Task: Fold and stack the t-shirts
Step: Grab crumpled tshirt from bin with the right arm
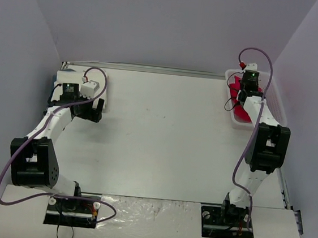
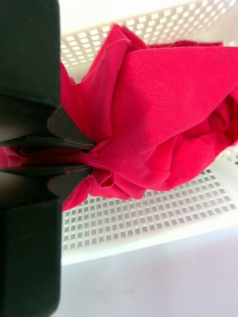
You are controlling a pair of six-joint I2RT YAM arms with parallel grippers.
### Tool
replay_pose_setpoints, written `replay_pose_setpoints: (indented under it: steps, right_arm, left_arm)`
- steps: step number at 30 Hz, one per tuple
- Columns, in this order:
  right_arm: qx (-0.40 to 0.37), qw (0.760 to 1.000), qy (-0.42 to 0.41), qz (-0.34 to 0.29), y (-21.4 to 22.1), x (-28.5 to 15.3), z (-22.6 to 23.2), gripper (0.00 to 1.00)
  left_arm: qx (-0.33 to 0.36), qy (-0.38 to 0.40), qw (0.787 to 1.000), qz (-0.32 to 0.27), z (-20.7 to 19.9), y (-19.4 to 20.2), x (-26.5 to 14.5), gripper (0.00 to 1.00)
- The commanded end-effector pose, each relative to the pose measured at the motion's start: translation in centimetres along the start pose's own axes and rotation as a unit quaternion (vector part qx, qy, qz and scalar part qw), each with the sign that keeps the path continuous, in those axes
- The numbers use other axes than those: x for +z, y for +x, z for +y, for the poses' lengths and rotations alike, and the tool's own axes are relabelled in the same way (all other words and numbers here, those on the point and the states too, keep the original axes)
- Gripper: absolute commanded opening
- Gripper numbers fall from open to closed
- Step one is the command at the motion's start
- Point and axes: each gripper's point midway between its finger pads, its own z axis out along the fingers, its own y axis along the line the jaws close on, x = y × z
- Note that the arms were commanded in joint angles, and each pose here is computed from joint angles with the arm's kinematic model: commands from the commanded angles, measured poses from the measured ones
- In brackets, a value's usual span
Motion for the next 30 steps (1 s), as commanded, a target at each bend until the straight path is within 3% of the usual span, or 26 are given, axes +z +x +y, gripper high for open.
replay_pose_setpoints:
  steps: [1, 9, 22, 30]
  right_arm:
    - [0.000, 0.996, 0.040, -0.078, -4.6, -4.3, -1.8, 0.00]
    - [-0.020, 0.993, 0.049, -0.108, -6.2, -8.0, -1.1, 0.00]
    - [-0.001, 0.986, 0.060, -0.156, -10.0, -14.5, -4.5, 0.00]
    - [0.003, 0.978, 0.005, -0.207, -14.1, -21.0, -3.9, 0.00]
  left_arm:
    - [0.011, 0.004, 1.000, -0.022, -0.3, -1.3, -1.3, 0.94]
    - [0.013, 0.007, 1.000, -0.027, -0.5, -1.6, -1.5, 0.94]
    - [0.013, 0.018, 0.999, -0.029, -0.9, -1.6, -1.6, 0.94]
    - [0.014, 0.012, 0.999, -0.034, -0.7, -1.8, -1.7, 0.94]
